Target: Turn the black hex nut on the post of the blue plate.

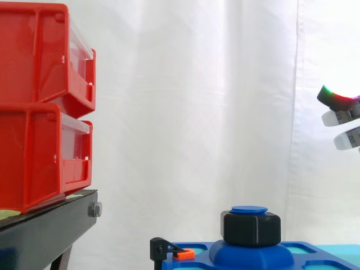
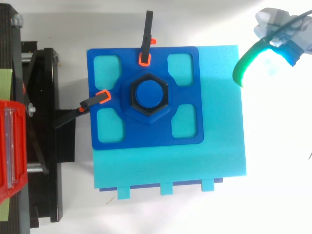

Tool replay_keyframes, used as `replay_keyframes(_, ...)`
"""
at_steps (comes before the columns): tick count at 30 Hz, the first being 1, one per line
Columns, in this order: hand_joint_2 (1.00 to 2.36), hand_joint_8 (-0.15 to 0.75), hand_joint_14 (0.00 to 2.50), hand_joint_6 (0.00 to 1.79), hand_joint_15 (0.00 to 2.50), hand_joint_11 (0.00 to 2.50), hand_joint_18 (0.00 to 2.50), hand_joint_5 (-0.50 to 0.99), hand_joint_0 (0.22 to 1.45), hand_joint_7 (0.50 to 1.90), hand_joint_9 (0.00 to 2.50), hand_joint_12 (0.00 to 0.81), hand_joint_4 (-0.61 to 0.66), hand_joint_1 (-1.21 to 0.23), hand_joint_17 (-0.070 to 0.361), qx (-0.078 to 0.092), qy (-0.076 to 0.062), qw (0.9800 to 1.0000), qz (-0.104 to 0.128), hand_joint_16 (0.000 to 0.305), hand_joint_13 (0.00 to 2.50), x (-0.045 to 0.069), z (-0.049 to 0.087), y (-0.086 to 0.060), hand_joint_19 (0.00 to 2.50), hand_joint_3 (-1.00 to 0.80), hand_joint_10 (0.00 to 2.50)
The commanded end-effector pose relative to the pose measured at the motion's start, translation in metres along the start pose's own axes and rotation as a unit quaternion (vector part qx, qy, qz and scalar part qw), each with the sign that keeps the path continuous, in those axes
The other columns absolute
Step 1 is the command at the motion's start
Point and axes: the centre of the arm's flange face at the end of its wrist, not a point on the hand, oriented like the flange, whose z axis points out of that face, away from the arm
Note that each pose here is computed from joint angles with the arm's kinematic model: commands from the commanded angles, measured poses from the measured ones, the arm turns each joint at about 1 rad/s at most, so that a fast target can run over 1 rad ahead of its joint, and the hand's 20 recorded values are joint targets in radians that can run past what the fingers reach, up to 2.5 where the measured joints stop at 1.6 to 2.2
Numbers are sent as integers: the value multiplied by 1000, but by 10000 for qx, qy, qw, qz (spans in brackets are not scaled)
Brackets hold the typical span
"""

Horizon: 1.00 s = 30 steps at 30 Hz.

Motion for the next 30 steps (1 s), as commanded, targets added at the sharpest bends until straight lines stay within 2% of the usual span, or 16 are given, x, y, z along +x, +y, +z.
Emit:
replay_keyframes(1,1000,133,0,502,0,0,0,-277,438,686,0,323,57,-361,116,2,-4,10000,-1,52,0,0,0,0,0,-500,0)
replay_keyframes(6,1000,130,0,502,0,0,0,-276,441,706,0,322,68,-360,116,1,4,10000,-1,52,0,0,0,0,0,-500,0)
replay_keyframes(9,1000,132,0,501,0,0,0,-274,441,655,0,322,68,-358,117,1,4,10000,-1,52,0,0,0,0,0,-500,0)
replay_keyframes(12,1000,131,0,502,0,0,0,-277,441,708,0,320,72,-357,117,1,4,10000,-1,52,0,0,0,0,0,-500,0)
replay_keyframes(15,1000,135,0,501,0,0,0,-275,441,662,0,321,74,-357,117,2,-4,10000,-1,52,0,0,0,0,0,-500,0)
replay_keyframes(18,1000,134,0,502,0,0,0,-273,441,706,0,319,83,-379,116,1,4,10000,-1,52,0,0,0,0,0,-500,0)
replay_keyframes(22,1000,138,0,501,0,0,0,-269,441,655,0,320,90,-380,116,1,4,10000,-1,52,0,0,0,0,0,-500,0)
replay_keyframes(25,1000,137,0,502,0,0,0,-268,441,697,0,320,96,-383,116,2,-4,10000,-1,52,0,0,0,0,0,-500,0)
replay_keyframes(30,1000,141,0,501,0,0,0,-262,442,645,0,321,106,-394,116,2,-4,10000,-1,52,0,0,0,0,0,-500,0)
